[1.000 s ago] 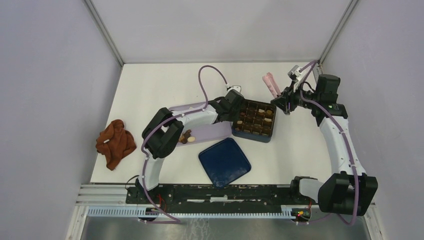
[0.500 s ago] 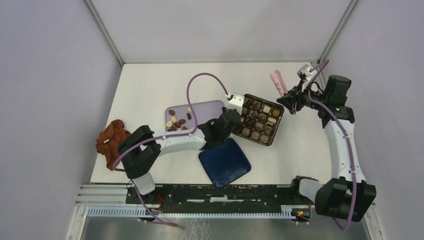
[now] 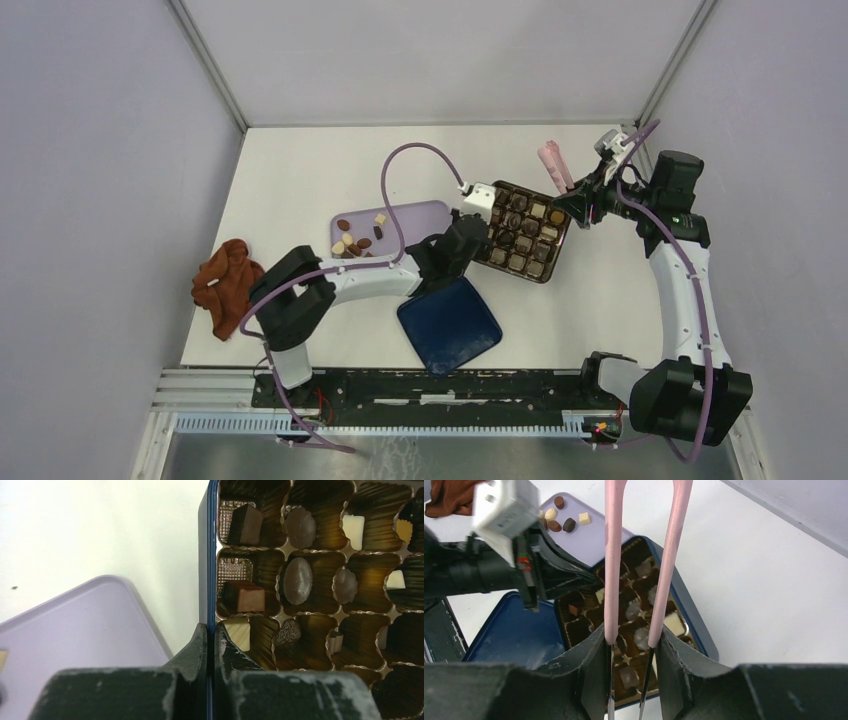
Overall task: Pack the chocolate
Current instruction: Adjust the packing box at the center of the board.
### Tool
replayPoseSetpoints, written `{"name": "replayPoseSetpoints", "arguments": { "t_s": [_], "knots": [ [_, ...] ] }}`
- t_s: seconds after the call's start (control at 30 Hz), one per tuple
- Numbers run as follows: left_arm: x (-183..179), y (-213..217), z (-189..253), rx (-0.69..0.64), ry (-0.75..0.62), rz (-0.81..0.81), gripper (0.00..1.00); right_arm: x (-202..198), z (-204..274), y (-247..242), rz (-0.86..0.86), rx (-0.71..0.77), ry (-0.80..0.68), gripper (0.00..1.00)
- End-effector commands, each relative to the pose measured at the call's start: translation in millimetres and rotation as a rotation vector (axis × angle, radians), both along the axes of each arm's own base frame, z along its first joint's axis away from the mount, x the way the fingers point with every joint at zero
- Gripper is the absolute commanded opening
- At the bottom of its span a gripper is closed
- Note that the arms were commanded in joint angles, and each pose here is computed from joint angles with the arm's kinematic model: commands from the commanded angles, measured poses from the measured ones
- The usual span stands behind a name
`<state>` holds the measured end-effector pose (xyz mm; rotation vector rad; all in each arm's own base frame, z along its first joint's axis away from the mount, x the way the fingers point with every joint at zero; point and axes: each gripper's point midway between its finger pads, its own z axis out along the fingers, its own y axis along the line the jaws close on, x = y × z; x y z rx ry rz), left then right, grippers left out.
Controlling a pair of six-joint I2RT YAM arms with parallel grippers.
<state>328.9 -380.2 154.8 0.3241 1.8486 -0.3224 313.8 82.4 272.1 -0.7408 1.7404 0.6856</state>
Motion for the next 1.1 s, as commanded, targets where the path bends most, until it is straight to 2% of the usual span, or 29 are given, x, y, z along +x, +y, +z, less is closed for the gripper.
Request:
{"name": "replayPoseSetpoints", "arguments": {
  "t_s": [0.0,0.1,0.37,0.4,0.57,0.7,0.83,0.93,1.07],
  "knots": [
    [22,-33,19,-0.167,0.051,-0.002,0.02,-1,28,3,0.031,-0.010,-0.100,0.41],
    [29,-41,-6,-0.193,0.157,-0.016,0.02,1,25,2,0.029,-0.011,-0.092,0.41],
    [37,-48,-46,-0.169,0.323,-0.014,0.02,5,16,1,0.033,-0.009,-0.065,0.41],
    [38,-48,-52,-0.172,0.348,-0.014,0.04,6,13,0,0.030,-0.012,-0.062,0.41],
    [37,-48,-59,-0.178,0.399,-0.020,0.28,10,3,0,0.037,-0.027,-0.045,0.41],
    [35,-45,-25,-0.223,0.361,-0.031,0.37,10,2,3,0.056,-0.046,-0.064,0.40],
    [19,-27,37,-0.269,0.278,-0.084,0.49,9,13,3,0.051,-0.071,-0.108,0.40],
    [-1,6,69,-0.249,0.219,-0.109,0.59,8,15,11,0.069,-0.100,-0.116,0.41],
    [-23,70,107,-0.182,0.171,-0.105,0.65,6,1,50,0.154,-0.183,-0.096,0.40]
  ]
}}
